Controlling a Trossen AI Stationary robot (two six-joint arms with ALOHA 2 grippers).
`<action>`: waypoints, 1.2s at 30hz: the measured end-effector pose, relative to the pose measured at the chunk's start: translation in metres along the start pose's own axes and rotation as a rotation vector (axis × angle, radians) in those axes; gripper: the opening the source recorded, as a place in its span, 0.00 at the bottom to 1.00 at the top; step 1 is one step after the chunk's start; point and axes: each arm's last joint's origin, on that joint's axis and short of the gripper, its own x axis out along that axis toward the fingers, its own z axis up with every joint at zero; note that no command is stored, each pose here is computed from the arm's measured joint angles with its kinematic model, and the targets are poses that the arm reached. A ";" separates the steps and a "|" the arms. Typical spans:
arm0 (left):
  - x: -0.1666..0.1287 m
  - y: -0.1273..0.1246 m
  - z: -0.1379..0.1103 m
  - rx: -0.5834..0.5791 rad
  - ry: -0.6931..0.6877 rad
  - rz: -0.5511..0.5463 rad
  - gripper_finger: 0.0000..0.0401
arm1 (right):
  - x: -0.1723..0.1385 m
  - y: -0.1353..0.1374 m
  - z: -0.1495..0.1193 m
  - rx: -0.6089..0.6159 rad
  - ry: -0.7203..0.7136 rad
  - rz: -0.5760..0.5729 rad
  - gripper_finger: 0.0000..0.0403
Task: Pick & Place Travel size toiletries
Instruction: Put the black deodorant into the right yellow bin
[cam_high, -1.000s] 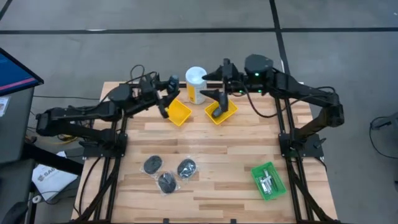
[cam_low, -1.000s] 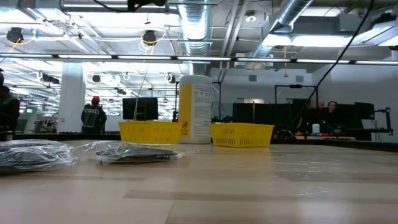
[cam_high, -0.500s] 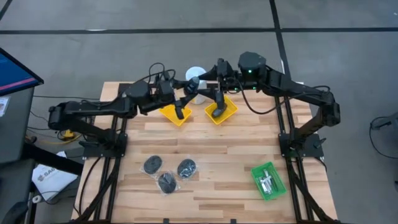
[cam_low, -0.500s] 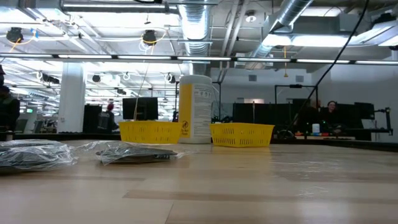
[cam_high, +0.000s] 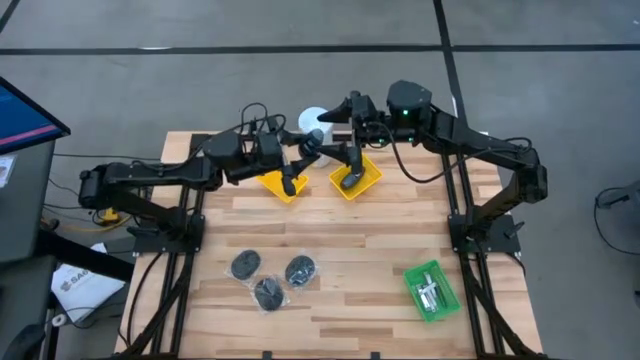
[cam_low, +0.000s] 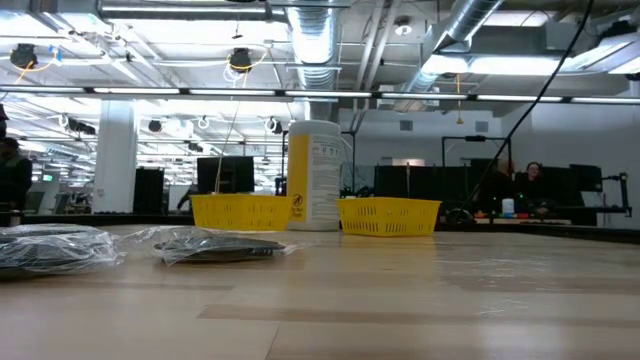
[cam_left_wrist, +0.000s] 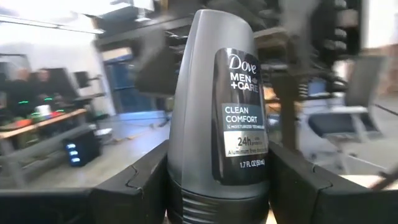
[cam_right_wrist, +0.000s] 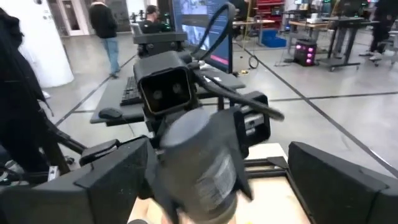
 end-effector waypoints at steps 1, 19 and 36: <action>0.000 -0.001 0.000 0.000 -0.008 -0.036 0.50 | 0.000 0.000 0.000 -0.001 0.000 0.016 0.91; 0.005 -0.009 -0.004 -0.115 -0.033 -0.253 0.50 | -0.001 0.005 -0.001 -0.217 -0.016 0.223 0.85; 0.021 -0.010 -0.018 -0.255 -0.063 -0.414 0.50 | -0.002 0.015 0.000 -0.306 -0.060 0.442 0.80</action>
